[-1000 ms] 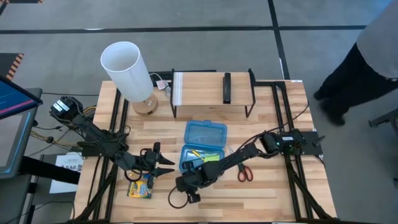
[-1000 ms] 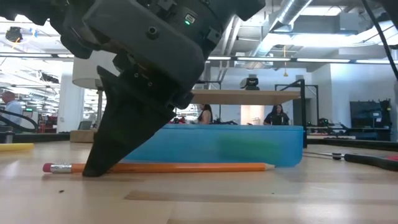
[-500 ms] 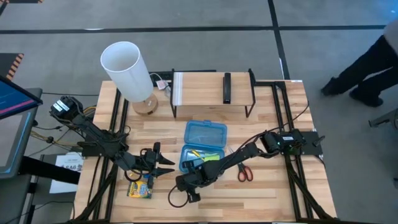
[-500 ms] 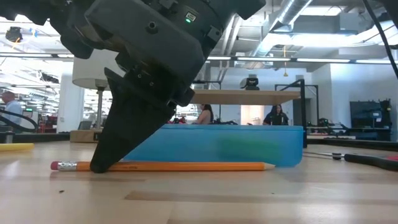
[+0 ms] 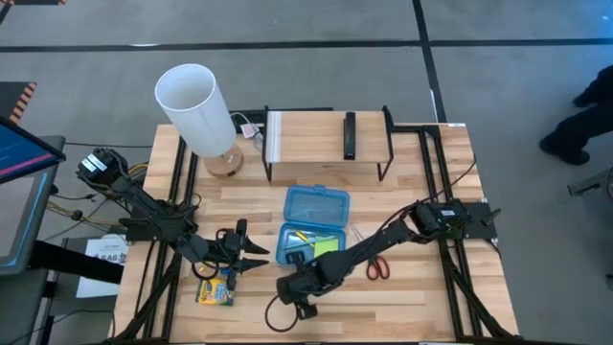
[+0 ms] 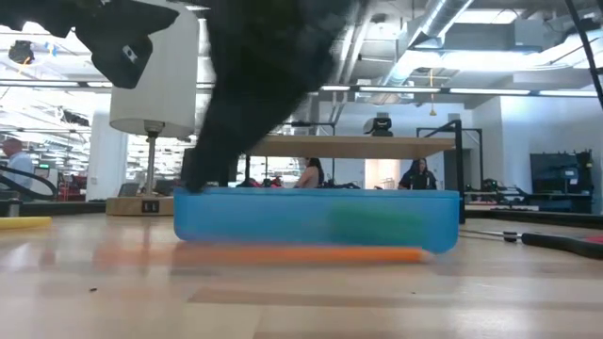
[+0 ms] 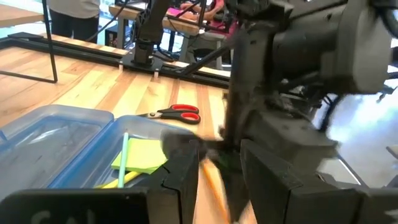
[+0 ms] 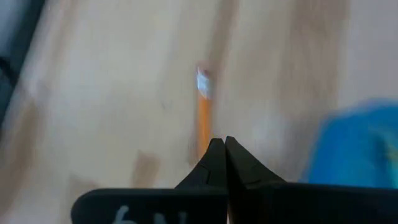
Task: Pack school essentials
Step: Put the orange pencil into the blue supply box
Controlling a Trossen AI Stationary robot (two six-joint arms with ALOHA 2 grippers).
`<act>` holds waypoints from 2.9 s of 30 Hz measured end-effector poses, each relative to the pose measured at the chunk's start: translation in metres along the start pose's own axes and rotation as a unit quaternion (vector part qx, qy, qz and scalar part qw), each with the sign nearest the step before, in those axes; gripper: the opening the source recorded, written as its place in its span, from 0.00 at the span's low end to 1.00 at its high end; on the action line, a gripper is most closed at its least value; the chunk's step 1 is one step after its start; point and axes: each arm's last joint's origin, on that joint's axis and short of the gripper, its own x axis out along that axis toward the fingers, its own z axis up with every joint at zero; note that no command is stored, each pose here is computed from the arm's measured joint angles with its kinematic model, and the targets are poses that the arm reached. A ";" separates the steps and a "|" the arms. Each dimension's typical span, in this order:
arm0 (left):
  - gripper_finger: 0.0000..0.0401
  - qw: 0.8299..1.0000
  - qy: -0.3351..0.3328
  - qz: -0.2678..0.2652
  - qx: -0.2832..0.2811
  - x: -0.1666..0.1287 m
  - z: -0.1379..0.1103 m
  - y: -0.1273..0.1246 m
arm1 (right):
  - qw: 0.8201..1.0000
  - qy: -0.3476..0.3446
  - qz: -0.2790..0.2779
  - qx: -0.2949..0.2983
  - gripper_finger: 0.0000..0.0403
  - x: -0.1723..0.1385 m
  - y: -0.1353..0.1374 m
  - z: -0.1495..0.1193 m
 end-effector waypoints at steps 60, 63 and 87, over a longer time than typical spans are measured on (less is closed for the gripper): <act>0.27 0.940 0.325 0.101 0.017 0.085 -0.109 -0.057 | 0.971 -0.203 -0.078 0.096 0.05 -0.158 0.028 -0.110; 0.21 0.939 0.328 0.103 0.018 0.085 -0.110 -0.057 | 0.971 -0.203 -0.078 0.095 0.04 -0.158 0.028 -0.110; 0.00 0.937 0.324 0.095 0.085 0.077 -0.072 -0.062 | 0.968 -0.220 -0.071 0.092 0.04 -0.178 0.028 -0.112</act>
